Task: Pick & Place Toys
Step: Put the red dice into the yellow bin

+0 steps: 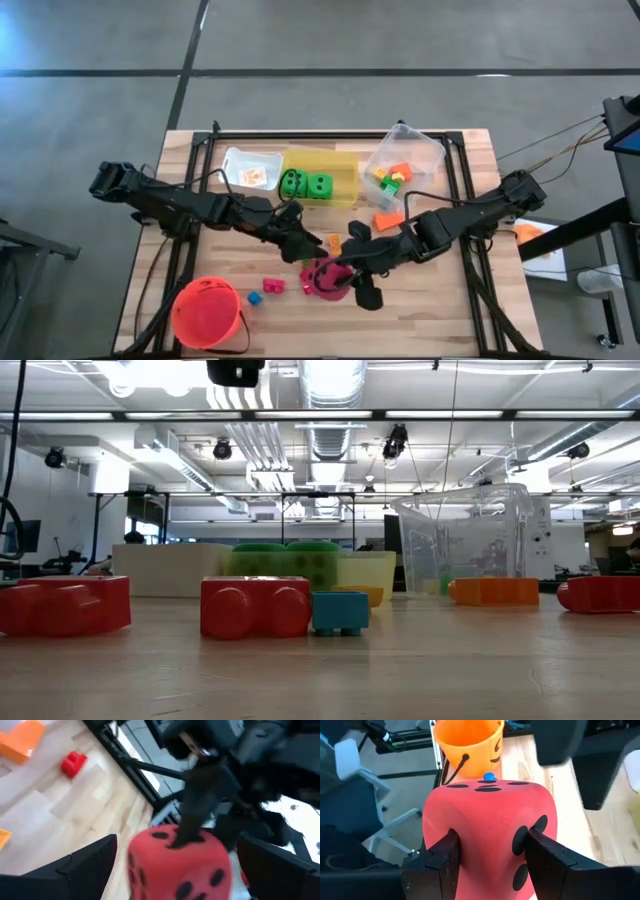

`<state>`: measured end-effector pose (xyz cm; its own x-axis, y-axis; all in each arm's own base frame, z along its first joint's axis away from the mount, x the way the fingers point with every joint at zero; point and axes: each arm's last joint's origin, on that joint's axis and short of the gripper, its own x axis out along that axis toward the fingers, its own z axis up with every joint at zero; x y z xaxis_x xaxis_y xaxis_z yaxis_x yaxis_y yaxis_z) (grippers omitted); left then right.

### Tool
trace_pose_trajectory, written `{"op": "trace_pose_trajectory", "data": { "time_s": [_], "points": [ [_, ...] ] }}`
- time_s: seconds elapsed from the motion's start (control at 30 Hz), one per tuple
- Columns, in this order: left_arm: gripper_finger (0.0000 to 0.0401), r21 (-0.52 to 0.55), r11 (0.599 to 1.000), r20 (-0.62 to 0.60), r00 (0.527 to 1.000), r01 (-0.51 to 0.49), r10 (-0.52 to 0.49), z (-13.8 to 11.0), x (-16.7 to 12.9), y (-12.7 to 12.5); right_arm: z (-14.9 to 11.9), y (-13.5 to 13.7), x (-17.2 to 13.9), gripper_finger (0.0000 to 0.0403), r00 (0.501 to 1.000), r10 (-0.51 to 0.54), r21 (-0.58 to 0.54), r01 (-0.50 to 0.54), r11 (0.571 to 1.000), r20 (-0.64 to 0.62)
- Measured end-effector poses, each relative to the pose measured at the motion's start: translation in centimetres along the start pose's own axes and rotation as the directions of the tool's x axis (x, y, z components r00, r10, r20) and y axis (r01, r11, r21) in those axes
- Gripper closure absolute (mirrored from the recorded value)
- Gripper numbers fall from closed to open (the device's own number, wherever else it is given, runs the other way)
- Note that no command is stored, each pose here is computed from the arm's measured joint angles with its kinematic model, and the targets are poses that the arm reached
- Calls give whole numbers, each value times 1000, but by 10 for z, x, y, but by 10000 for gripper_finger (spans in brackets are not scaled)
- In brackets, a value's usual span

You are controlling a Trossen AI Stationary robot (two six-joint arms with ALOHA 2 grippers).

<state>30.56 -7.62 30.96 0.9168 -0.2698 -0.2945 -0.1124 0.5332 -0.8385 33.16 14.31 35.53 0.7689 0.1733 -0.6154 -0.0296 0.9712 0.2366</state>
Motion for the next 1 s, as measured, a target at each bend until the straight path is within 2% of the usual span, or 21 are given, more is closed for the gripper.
{"op": "trace_pose_trajectory", "data": {
  "time_s": [0.27,0.43,0.77,1.0],
  "points": [
    [18,-31,996,-21,996,-87,87,2,-1,12,-4,-8,2,244,998,-39,29,40,999,-56],
    [18,-23,992,-51,991,-123,121,2,-19,8,-5,-23,3,248,988,-101,28,105,994,-114],
    [18,7,957,4,957,-289,288,2,-78,5,5,-77,2,262,957,-230,-13,231,973,-176],
    [18,20,951,30,951,-309,308,3,-92,4,11,-123,-3,272,909,-362,-76,354,932,-209]
  ]
}}
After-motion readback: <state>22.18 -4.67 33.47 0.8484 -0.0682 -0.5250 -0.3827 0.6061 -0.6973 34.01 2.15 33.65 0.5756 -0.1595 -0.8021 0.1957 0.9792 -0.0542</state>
